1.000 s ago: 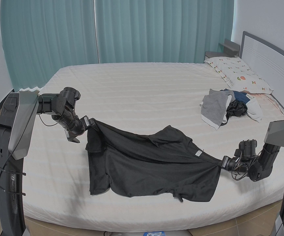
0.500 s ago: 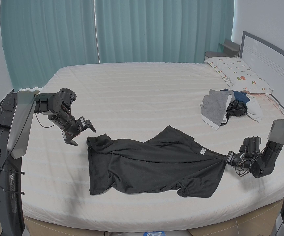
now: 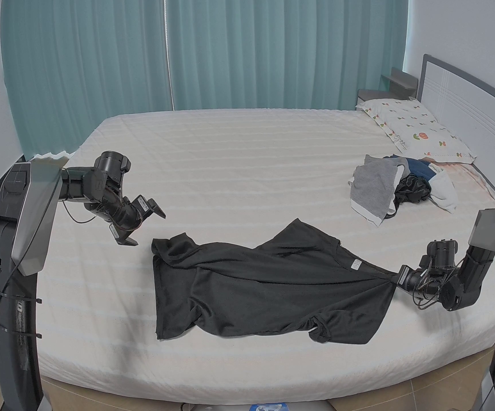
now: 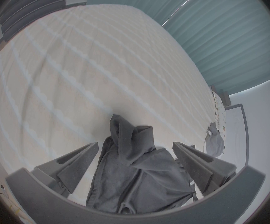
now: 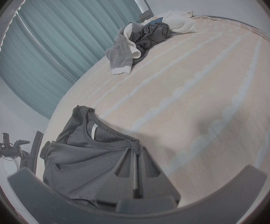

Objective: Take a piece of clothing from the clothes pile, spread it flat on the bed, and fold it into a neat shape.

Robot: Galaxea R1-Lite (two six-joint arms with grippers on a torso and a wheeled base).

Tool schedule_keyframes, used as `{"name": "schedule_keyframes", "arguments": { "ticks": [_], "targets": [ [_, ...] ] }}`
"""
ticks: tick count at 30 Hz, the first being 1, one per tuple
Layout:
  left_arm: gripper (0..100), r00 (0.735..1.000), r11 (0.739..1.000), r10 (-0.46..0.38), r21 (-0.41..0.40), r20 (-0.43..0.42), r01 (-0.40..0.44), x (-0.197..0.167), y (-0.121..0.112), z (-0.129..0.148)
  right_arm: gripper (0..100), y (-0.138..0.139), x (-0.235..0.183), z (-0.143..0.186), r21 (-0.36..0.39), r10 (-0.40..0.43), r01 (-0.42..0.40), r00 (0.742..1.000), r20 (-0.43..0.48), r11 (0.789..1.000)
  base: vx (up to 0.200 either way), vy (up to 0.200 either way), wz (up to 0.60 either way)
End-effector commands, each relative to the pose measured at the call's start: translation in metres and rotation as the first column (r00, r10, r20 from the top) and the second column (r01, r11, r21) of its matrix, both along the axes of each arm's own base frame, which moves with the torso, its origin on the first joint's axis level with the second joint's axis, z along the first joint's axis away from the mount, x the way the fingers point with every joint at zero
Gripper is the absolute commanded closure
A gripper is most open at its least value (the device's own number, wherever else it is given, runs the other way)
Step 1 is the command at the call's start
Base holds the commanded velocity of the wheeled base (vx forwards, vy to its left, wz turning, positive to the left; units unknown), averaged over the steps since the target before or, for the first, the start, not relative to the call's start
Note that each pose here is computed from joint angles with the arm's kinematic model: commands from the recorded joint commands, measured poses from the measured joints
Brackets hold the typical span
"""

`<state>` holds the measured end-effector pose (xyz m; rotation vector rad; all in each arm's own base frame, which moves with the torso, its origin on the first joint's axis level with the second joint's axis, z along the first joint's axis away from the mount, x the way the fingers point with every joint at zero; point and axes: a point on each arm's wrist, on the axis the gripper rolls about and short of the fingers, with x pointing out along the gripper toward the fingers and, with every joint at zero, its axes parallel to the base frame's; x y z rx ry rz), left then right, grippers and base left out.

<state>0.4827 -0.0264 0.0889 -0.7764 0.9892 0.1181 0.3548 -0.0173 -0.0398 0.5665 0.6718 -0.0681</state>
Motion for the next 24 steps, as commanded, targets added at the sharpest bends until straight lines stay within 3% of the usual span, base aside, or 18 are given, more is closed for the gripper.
{"name": "schedule_keyframes", "arguments": {
  "ticks": [1,8,9,18,24],
  "targets": [
    [0,0.998,0.998,-0.041,-0.055,-0.038,0.039,-0.025,-0.002,0.007,100,-0.013,-0.002,0.005,-0.005,-0.031,0.031,0.999,0.014,1.000,0.000,0.000,0.00],
    [0,0.998,0.996,-0.065,-0.064,-0.012,0.064,-0.063,-0.009,-0.004,100,-0.013,-0.008,0.006,0.015,-0.015,0.014,0.995,0.097,1.000,0.000,0.000,0.00],
    [0,0.998,0.995,-0.070,-0.065,-0.006,0.069,-0.069,-0.012,-0.006,0,-0.013,-0.008,0.006,0.020,-0.007,0.005,0.995,0.102,1.000,0.000,0.000,0.00],
    [0,0.993,0.990,-0.112,-0.087,0.029,0.114,-0.131,-0.038,-0.013,0,-0.007,-0.025,0.024,0.045,0.009,-0.014,0.993,0.114,0.999,0.000,0.000,0.00],
    [0,0.992,0.984,-0.107,-0.133,0.070,0.116,-0.169,-0.058,-0.029,0,0.024,-0.066,0.033,0.131,0.057,-0.059,0.998,0.021,0.990,0.000,0.000,0.00]
  ]
}}
